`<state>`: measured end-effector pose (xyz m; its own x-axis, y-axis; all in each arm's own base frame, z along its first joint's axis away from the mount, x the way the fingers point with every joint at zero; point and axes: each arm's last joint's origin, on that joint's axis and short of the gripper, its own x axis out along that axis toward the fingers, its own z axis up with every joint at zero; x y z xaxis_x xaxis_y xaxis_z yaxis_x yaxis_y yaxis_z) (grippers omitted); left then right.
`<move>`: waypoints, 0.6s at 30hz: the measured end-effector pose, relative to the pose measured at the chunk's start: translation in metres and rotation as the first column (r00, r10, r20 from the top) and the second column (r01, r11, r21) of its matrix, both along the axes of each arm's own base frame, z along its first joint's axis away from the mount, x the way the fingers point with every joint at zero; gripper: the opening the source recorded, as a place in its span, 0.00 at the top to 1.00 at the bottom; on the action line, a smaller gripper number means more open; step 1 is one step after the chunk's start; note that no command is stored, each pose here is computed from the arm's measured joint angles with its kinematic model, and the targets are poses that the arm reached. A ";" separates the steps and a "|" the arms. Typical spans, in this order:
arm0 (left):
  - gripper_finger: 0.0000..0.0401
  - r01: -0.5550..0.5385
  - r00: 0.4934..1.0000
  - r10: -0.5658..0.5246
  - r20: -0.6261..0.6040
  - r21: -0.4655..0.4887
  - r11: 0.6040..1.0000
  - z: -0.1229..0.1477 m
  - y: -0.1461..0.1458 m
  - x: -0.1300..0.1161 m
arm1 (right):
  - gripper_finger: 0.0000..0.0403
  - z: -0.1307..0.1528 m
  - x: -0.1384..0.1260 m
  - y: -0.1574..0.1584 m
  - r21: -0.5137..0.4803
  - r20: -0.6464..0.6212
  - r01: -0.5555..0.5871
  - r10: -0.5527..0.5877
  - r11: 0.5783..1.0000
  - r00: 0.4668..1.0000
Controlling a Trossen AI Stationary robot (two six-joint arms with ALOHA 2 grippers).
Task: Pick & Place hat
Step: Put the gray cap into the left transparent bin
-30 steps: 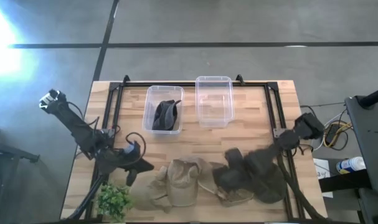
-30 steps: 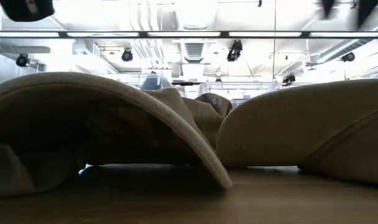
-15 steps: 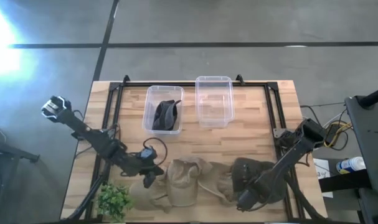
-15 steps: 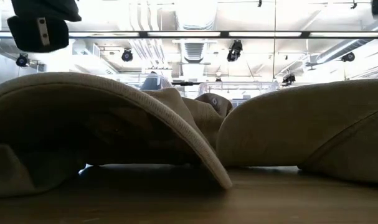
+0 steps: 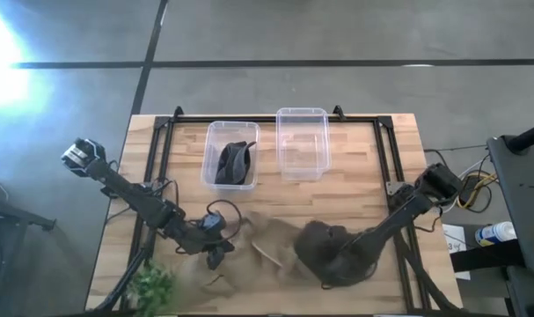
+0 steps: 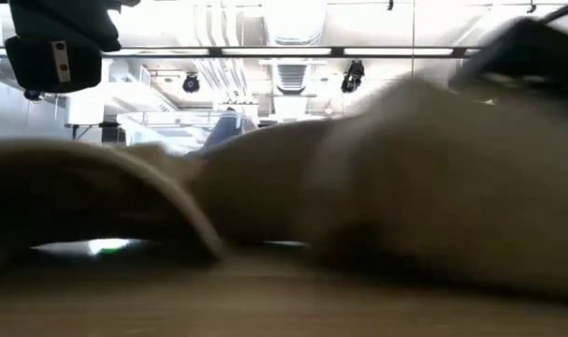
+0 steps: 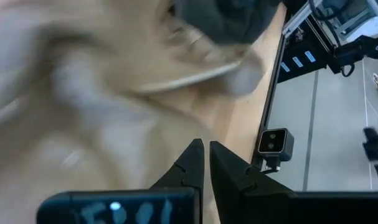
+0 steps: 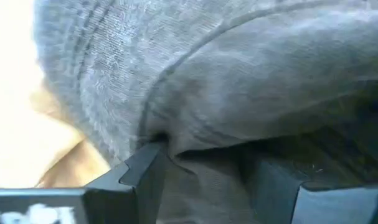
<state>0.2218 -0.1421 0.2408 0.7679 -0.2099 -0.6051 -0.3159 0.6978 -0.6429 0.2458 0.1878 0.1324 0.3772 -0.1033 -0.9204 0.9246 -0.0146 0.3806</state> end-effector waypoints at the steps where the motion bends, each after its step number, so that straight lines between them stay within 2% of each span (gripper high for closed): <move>1: 0.95 -0.011 1.000 0.011 0.006 0.006 1.000 0.000 0.000 0.000 | 0.52 -0.001 0.004 -0.003 -0.026 0.052 0.009 -0.008 1.000 0.999; 5: 0.95 -0.108 0.993 0.106 0.056 0.046 0.993 0.002 0.004 0.003 | 0.52 0.000 0.017 -0.014 -0.085 0.095 -0.022 0.031 0.996 0.995; 9: 0.95 -0.171 0.979 0.170 0.112 0.003 0.985 0.004 0.013 0.016 | 0.52 0.004 0.025 -0.019 -0.094 0.085 -0.064 0.072 0.994 0.994; 13: 0.95 -0.132 0.979 0.137 0.153 -0.045 0.990 -0.001 0.020 0.038 | 0.52 0.004 0.026 -0.021 -0.095 0.076 -0.063 0.070 0.994 0.995; 18: 0.95 -0.130 0.978 0.140 0.155 -0.075 0.989 -0.022 0.028 0.068 | 0.52 0.004 0.023 -0.018 -0.093 0.073 -0.073 0.080 0.993 0.994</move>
